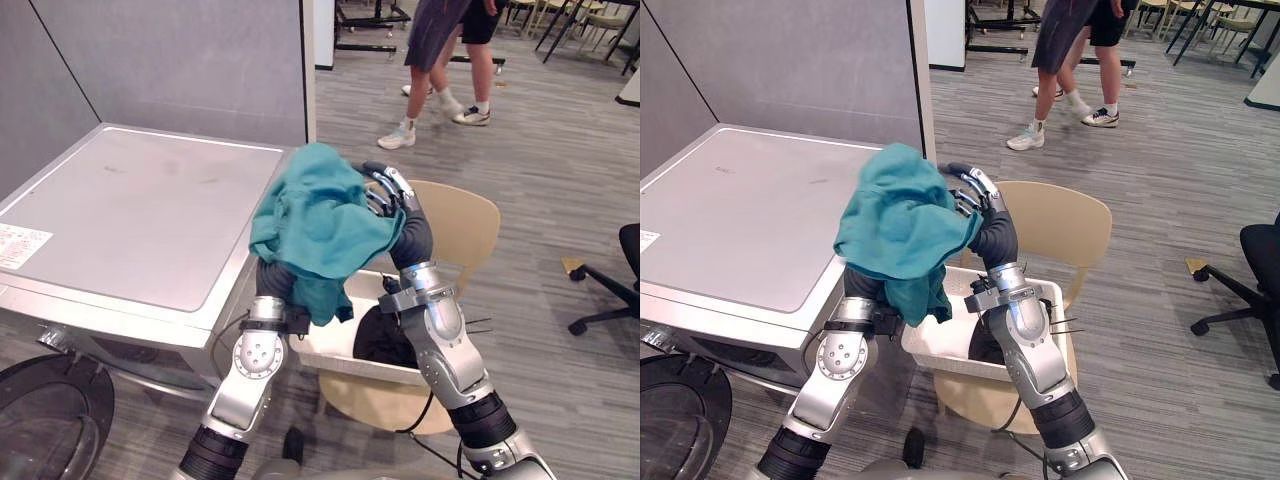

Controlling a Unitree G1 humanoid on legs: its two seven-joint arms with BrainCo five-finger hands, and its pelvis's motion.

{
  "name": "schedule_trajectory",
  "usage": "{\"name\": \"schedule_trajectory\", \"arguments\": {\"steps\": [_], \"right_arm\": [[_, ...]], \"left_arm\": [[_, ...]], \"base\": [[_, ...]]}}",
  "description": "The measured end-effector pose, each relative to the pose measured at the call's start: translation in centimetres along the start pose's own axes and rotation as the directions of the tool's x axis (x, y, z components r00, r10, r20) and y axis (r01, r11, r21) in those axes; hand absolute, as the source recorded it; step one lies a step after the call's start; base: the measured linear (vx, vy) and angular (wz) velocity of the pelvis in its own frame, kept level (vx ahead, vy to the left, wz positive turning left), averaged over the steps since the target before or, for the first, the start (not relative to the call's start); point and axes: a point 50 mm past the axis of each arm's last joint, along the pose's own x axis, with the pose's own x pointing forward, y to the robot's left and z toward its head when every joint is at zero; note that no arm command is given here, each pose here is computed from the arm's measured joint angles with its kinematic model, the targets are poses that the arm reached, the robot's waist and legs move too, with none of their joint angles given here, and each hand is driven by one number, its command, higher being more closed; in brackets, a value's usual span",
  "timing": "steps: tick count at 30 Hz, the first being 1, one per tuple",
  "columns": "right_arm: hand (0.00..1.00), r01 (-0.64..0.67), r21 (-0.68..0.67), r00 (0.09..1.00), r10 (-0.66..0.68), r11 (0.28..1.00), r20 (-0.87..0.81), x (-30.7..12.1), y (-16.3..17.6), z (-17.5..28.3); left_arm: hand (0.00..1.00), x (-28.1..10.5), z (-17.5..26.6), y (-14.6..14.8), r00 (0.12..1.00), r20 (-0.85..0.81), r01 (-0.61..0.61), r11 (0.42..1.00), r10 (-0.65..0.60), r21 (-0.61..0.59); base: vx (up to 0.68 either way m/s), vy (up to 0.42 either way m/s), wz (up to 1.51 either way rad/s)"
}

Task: Pick up the laundry basket with both hands and put the clothes into the washing machine.

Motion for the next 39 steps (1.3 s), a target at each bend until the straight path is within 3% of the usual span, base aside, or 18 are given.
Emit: {"name": "schedule_trajectory", "arguments": {"steps": [7,13,15,17,20,22,30,34,39], "right_arm": [[0.0,0.245,-0.274,0.969,-0.233,0.93,0.079,-2.7,-5.2,2.1],[0.0,0.354,-0.426,0.914,-0.404,0.833,-0.03,-7.9,-7.9,1.0],[0.0,0.383,-0.471,0.87,-0.482,0.795,-0.107,-10.4,-8.9,-0.1],[0.0,0.404,-0.531,0.768,-0.591,0.745,-0.246,-14.2,-10.2,-2.2],[0.0,0.425,-0.563,0.636,-0.676,0.709,-0.372,-18.1,-10.8,-4.1],[0.0,0.428,-0.562,0.6,-0.688,0.708,-0.409,-18.9,-10.7,-4.9],[0.0,0.421,-0.537,0.609,-0.666,0.732,-0.431,-18.2,-9.3,-6.0],[0.0,0.349,-0.464,0.751,-0.539,0.814,-0.381,-12.8,-7.7,-6.4],[0.0,0.318,-0.519,0.791,-0.524,0.794,-0.316,-11.0,-9.2,-5.8]], "left_arm": [[1.0,-2.0,0.2,2.9,0.992,-0.026,-0.125,0.992,0.125,0.025],[1.0,-3.5,0.9,4.2,0.982,-0.019,-0.19,0.982,0.19,0.006],[1.0,-4.1,0.9,4.6,0.977,-0.034,-0.211,0.977,0.211,0.004],[1.0,-4.9,0.9,4.9,0.97,-0.052,-0.237,0.972,0.237,0.007],[1.0,-5.9,0.7,5.5,0.961,-0.079,-0.263,0.965,0.263,0.021],[1.0,-6.1,0.7,5.9,0.959,-0.083,-0.271,0.962,0.273,0.034],[1.0,-3.6,2.0,3.9,0.983,0.019,-0.18,0.983,0.181,-0.047],[1.0,-3.7,2.3,3.8,0.98,0.033,-0.192,0.978,0.195,-0.082],[1.0,-4.5,1.7,2.0,0.987,-0.022,-0.163,0.976,0.162,-0.143]], "base": [[-0.01,0.001,-0.13],[-0.01,0.0,-0.11],[0.0,-0.004,-0.14],[-0.02,-0.004,-0.19],[-0.02,0.002,-0.24],[-0.03,0.006,-0.27],[-0.02,-0.012,0.71],[-0.14,-0.303,0.71],[-0.35,-0.308,0.76]]}}
